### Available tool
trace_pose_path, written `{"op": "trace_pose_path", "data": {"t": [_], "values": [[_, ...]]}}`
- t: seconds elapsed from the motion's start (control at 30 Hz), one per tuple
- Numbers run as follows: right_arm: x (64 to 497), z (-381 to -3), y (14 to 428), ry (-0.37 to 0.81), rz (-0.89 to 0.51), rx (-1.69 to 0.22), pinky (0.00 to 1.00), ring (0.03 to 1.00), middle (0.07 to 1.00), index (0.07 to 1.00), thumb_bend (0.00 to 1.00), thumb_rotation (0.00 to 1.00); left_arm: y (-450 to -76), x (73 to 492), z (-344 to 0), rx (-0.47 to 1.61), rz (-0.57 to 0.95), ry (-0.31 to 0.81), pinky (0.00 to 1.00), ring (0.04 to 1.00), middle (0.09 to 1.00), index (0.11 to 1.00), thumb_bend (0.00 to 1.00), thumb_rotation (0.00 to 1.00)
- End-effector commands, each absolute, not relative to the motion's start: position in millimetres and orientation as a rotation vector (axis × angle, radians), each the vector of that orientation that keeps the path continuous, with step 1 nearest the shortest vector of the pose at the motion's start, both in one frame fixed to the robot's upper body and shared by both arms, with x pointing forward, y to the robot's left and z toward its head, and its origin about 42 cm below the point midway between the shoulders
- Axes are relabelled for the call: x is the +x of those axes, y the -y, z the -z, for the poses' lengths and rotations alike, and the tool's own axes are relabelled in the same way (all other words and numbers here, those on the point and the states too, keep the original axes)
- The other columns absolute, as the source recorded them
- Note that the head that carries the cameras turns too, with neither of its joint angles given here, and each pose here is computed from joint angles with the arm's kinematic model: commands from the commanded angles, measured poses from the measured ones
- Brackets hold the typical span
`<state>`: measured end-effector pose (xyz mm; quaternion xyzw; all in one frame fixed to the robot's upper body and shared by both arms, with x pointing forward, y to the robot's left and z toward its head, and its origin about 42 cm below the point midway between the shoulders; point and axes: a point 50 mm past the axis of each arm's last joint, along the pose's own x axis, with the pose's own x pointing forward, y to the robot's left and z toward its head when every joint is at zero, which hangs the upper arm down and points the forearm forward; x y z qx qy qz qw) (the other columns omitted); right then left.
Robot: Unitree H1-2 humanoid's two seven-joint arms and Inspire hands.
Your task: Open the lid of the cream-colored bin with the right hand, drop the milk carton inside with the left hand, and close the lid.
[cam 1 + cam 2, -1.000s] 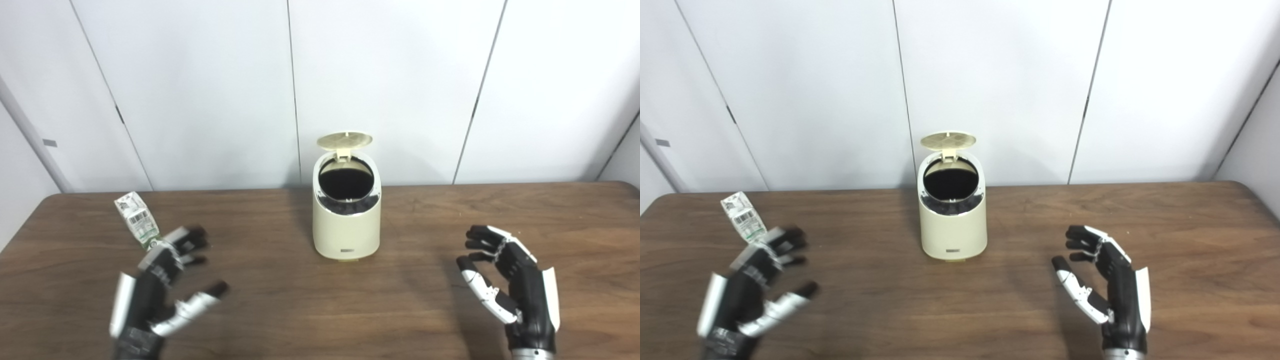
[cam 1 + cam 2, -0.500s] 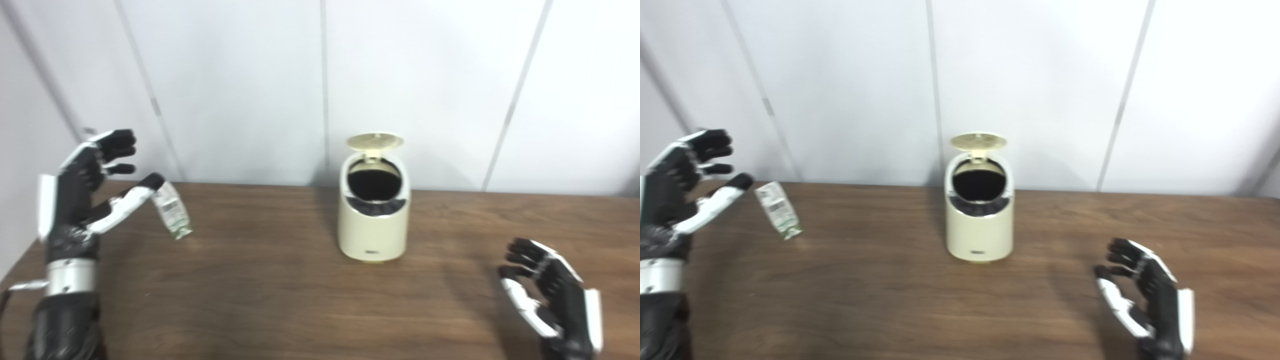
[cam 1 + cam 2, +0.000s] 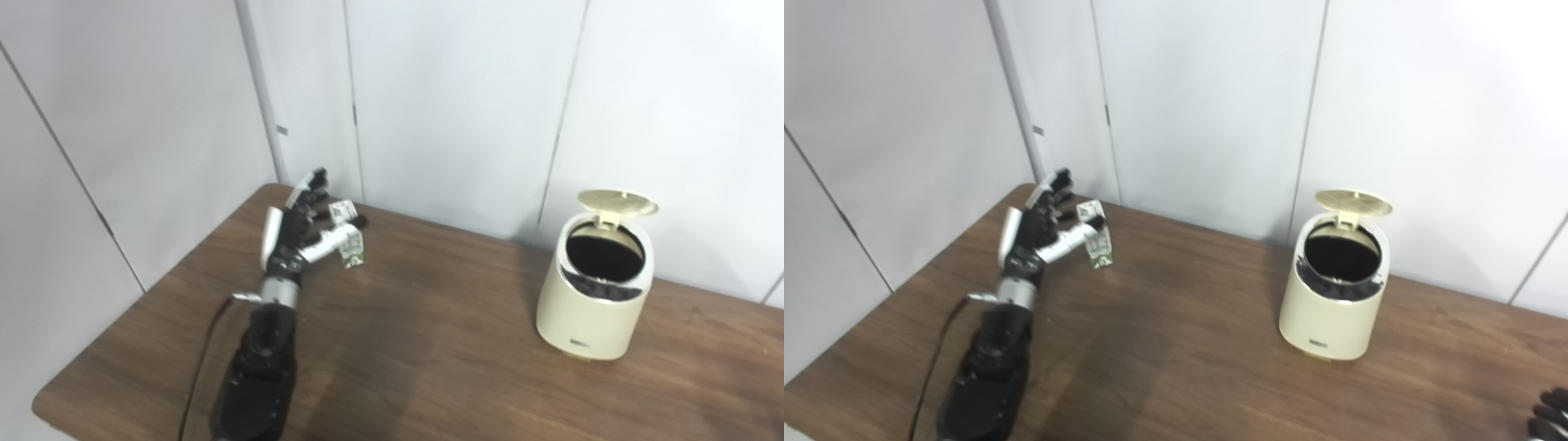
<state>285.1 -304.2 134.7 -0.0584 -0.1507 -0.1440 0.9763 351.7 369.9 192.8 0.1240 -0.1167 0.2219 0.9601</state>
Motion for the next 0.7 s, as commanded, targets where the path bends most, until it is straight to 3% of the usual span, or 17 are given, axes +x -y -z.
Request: {"op": "trace_pose_path", "data": {"t": [0.0, 0.1, 0.23, 0.67], "values": [[284.7, -136.9, 312.4, 0.319, 0.288, -0.133, 0.48, 0.601, 0.629, 0.602, 0.36, 0.44, -377.2, 366.4, -222.7, 0.299, -0.460, 0.308, 0.84, 0.909, 0.924, 0.943, 0.95, 0.36], [284.7, -134.6, 319.6, 0.325, 0.279, -0.135, 0.48, 0.591, 0.620, 0.596, 0.39, 0.47, -381.7, 372.3, -224.2, 0.342, -0.439, 0.244, 0.85, 0.913, 0.935, 0.943, 0.96, 0.37], [281.5, -133.7, 326.2, 0.338, 0.266, -0.135, 0.47, 0.582, 0.609, 0.587, 0.40, 0.45, -387.2, 374.0, -227.6, 0.352, -0.398, 0.211, 0.83, 0.910, 0.929, 0.931, 0.96, 0.37], [270.1, -131.5, 333.9, 0.326, 0.283, -0.161, 0.44, 0.555, 0.590, 0.569, 0.40, 0.47, -390.9, 383.0, -222.1, 0.332, -0.381, 0.186, 0.86, 0.907, 0.909, 0.919, 1.00, 0.36]]}}
